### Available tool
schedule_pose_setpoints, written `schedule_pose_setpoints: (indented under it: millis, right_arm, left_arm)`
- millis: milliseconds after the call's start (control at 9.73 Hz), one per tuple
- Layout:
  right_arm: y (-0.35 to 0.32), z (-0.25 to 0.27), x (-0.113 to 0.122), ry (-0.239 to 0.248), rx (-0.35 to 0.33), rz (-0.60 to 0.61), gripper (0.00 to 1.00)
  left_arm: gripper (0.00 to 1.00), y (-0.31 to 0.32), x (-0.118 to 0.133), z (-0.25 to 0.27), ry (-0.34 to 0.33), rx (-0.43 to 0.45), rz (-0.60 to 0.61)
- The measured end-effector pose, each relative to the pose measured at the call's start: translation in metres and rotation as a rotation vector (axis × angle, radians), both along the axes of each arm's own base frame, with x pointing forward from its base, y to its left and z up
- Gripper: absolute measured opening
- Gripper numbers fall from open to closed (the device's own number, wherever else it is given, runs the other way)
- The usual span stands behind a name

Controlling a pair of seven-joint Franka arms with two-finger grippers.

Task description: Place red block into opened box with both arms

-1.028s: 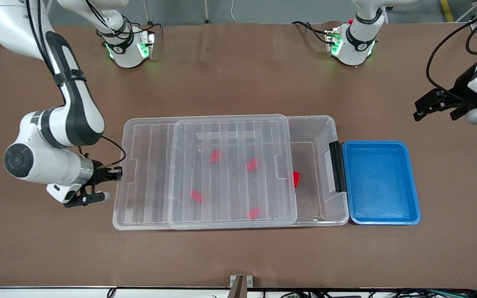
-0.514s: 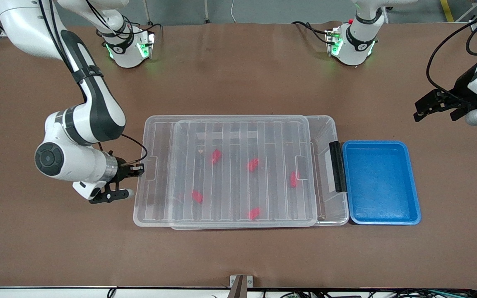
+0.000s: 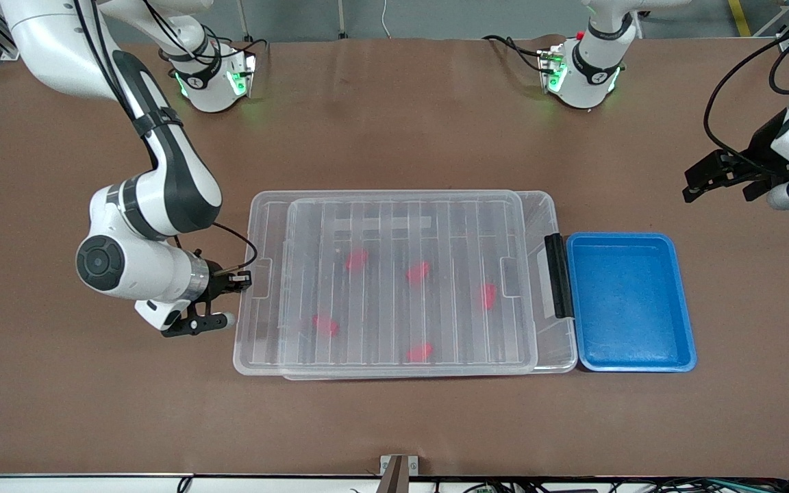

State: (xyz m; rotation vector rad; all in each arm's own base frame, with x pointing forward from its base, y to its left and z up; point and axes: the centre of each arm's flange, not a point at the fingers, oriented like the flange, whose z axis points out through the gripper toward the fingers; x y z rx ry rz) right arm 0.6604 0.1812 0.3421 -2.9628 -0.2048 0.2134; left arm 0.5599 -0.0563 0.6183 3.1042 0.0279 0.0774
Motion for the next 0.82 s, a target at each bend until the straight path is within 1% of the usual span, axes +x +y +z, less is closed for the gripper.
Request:
schedule_pose_setpoints:
  millis: [822]
  right_arm:
    - [0.013,-0.002,-0.001,-0.006,0.007,0.001,0.05]
  left_arm:
    - [1.00,-0.001,0.002,-0.001,0.001,-0.001,0.003]
